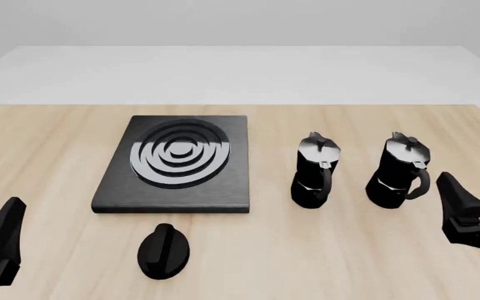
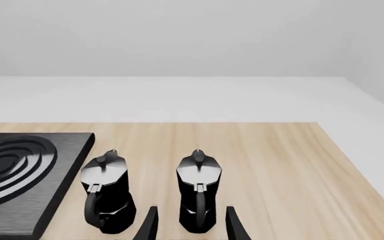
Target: Put the right moka pot on the stove.
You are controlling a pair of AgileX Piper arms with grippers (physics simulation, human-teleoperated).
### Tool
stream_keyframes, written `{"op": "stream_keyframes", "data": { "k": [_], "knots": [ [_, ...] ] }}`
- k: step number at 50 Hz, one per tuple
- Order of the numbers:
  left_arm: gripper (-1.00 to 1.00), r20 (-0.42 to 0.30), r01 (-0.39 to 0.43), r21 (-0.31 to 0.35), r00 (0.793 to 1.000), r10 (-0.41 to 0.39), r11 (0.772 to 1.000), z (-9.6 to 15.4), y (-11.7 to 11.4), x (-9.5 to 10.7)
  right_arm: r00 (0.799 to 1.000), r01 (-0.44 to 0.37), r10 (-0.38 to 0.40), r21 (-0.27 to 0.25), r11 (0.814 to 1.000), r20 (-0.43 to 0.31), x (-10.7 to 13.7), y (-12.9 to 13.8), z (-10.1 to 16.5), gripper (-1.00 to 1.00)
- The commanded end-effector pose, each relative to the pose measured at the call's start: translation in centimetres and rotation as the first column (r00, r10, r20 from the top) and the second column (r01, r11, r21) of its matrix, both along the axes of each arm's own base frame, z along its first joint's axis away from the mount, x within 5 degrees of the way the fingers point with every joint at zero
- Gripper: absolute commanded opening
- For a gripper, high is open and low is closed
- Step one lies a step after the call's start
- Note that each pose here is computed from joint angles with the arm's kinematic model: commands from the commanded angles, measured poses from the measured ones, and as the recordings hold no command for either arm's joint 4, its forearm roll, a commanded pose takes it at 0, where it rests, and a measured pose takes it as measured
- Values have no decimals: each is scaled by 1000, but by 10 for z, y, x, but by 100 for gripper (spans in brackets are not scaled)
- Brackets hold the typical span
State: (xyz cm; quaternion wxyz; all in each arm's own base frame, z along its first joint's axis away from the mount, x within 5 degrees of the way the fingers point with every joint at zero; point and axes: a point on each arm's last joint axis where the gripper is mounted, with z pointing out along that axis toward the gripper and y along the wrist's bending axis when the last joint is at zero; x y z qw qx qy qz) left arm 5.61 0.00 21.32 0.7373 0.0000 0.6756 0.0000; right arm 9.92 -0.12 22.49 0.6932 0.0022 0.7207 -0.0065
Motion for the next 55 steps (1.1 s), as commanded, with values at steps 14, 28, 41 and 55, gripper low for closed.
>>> {"op": "stream_keyframes", "data": {
  "k": [14, 28, 41, 55],
  "knots": [
    [100, 0, 0, 0, 1000, 0, 1000, 0, 0, 0, 994, -9, 13, 32, 999, -112, 52, 1, -20, 100],
    [100, 0, 0, 0, 1000, 0, 1000, 0, 0, 0, 989, 13, -10, 14, 1000, -151, 67, -3, -39, 100],
    [100, 0, 0, 0, 1000, 0, 1000, 0, 0, 0, 985, 16, -12, 20, 1000, -172, 77, -3, -54, 100],
    [100, 0, 0, 0, 1000, 0, 1000, 0, 0, 0, 982, 22, -17, 22, 1000, -190, 89, -4, -68, 100]
  ]
}}
